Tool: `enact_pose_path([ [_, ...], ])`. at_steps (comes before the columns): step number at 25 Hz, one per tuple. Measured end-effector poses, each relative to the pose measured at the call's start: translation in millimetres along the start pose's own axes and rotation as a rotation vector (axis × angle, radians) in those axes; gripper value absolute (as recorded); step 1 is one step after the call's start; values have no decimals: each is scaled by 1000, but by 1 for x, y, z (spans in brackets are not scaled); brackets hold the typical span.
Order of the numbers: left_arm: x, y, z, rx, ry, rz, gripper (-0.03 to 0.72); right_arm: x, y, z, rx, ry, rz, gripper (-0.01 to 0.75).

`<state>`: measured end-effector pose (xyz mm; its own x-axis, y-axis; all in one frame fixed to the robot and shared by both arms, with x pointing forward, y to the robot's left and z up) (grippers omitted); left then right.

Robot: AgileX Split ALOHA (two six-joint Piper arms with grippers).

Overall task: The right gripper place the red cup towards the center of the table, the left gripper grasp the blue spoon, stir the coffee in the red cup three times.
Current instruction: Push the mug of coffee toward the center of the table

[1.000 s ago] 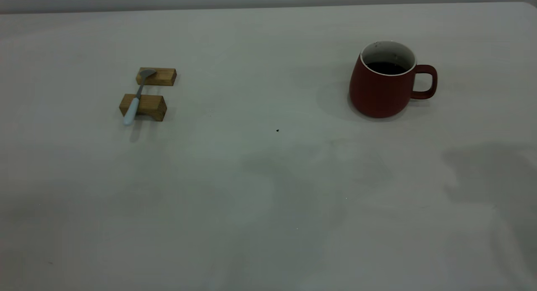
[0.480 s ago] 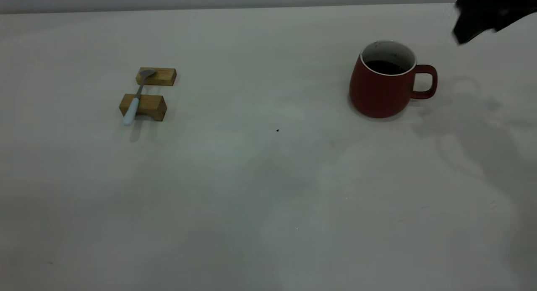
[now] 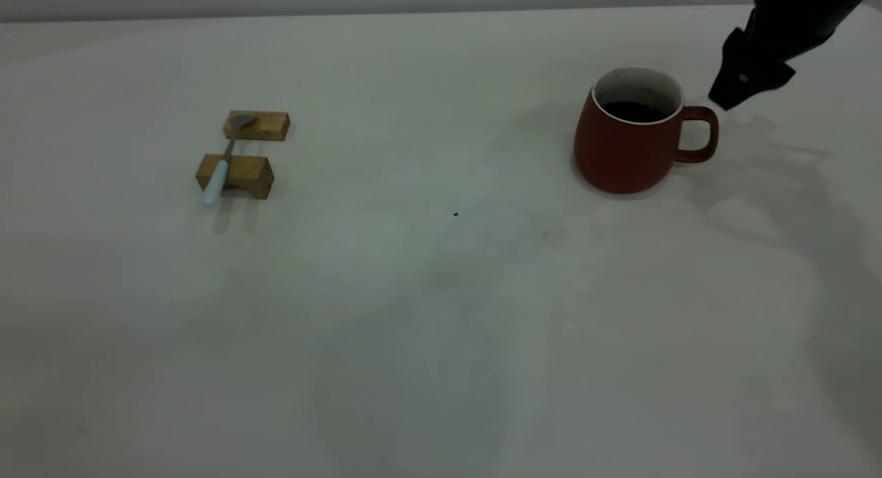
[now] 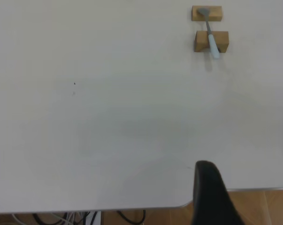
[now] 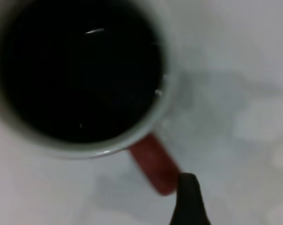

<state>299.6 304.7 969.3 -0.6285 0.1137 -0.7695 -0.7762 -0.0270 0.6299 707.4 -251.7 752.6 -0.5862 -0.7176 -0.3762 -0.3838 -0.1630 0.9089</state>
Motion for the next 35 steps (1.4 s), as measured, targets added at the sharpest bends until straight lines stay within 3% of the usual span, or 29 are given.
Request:
enact_pose_path([
  [6, 0, 0, 0, 0, 0, 0, 467, 2, -8, 25, -122, 269, -21, 579],
  [12, 0, 0, 0, 0, 0, 0, 467, -5, -16, 32, -140, 428, -97, 579],
  [27, 0, 0, 0, 0, 0, 0, 467, 4, -40, 37, -145, 442, -111, 579],
  [35, 0, 0, 0, 0, 0, 0, 467, -22, -45, 57, -119, 500, -124, 579],
])
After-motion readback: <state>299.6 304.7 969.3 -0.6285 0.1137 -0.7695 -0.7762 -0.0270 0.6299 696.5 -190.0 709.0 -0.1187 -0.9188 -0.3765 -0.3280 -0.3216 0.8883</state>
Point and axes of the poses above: a point on each arm's last joint axis where the gripper is mounted, y pointing back along that axis away from the gripper, z along the wrist's bending axis when the last joint is at zero, x = y × z, the point moved 10 cm from there along -y, pointing out along that axis toward the gripper, and after that the axes turned 5 degrees about -y, right-handed, at the moved point
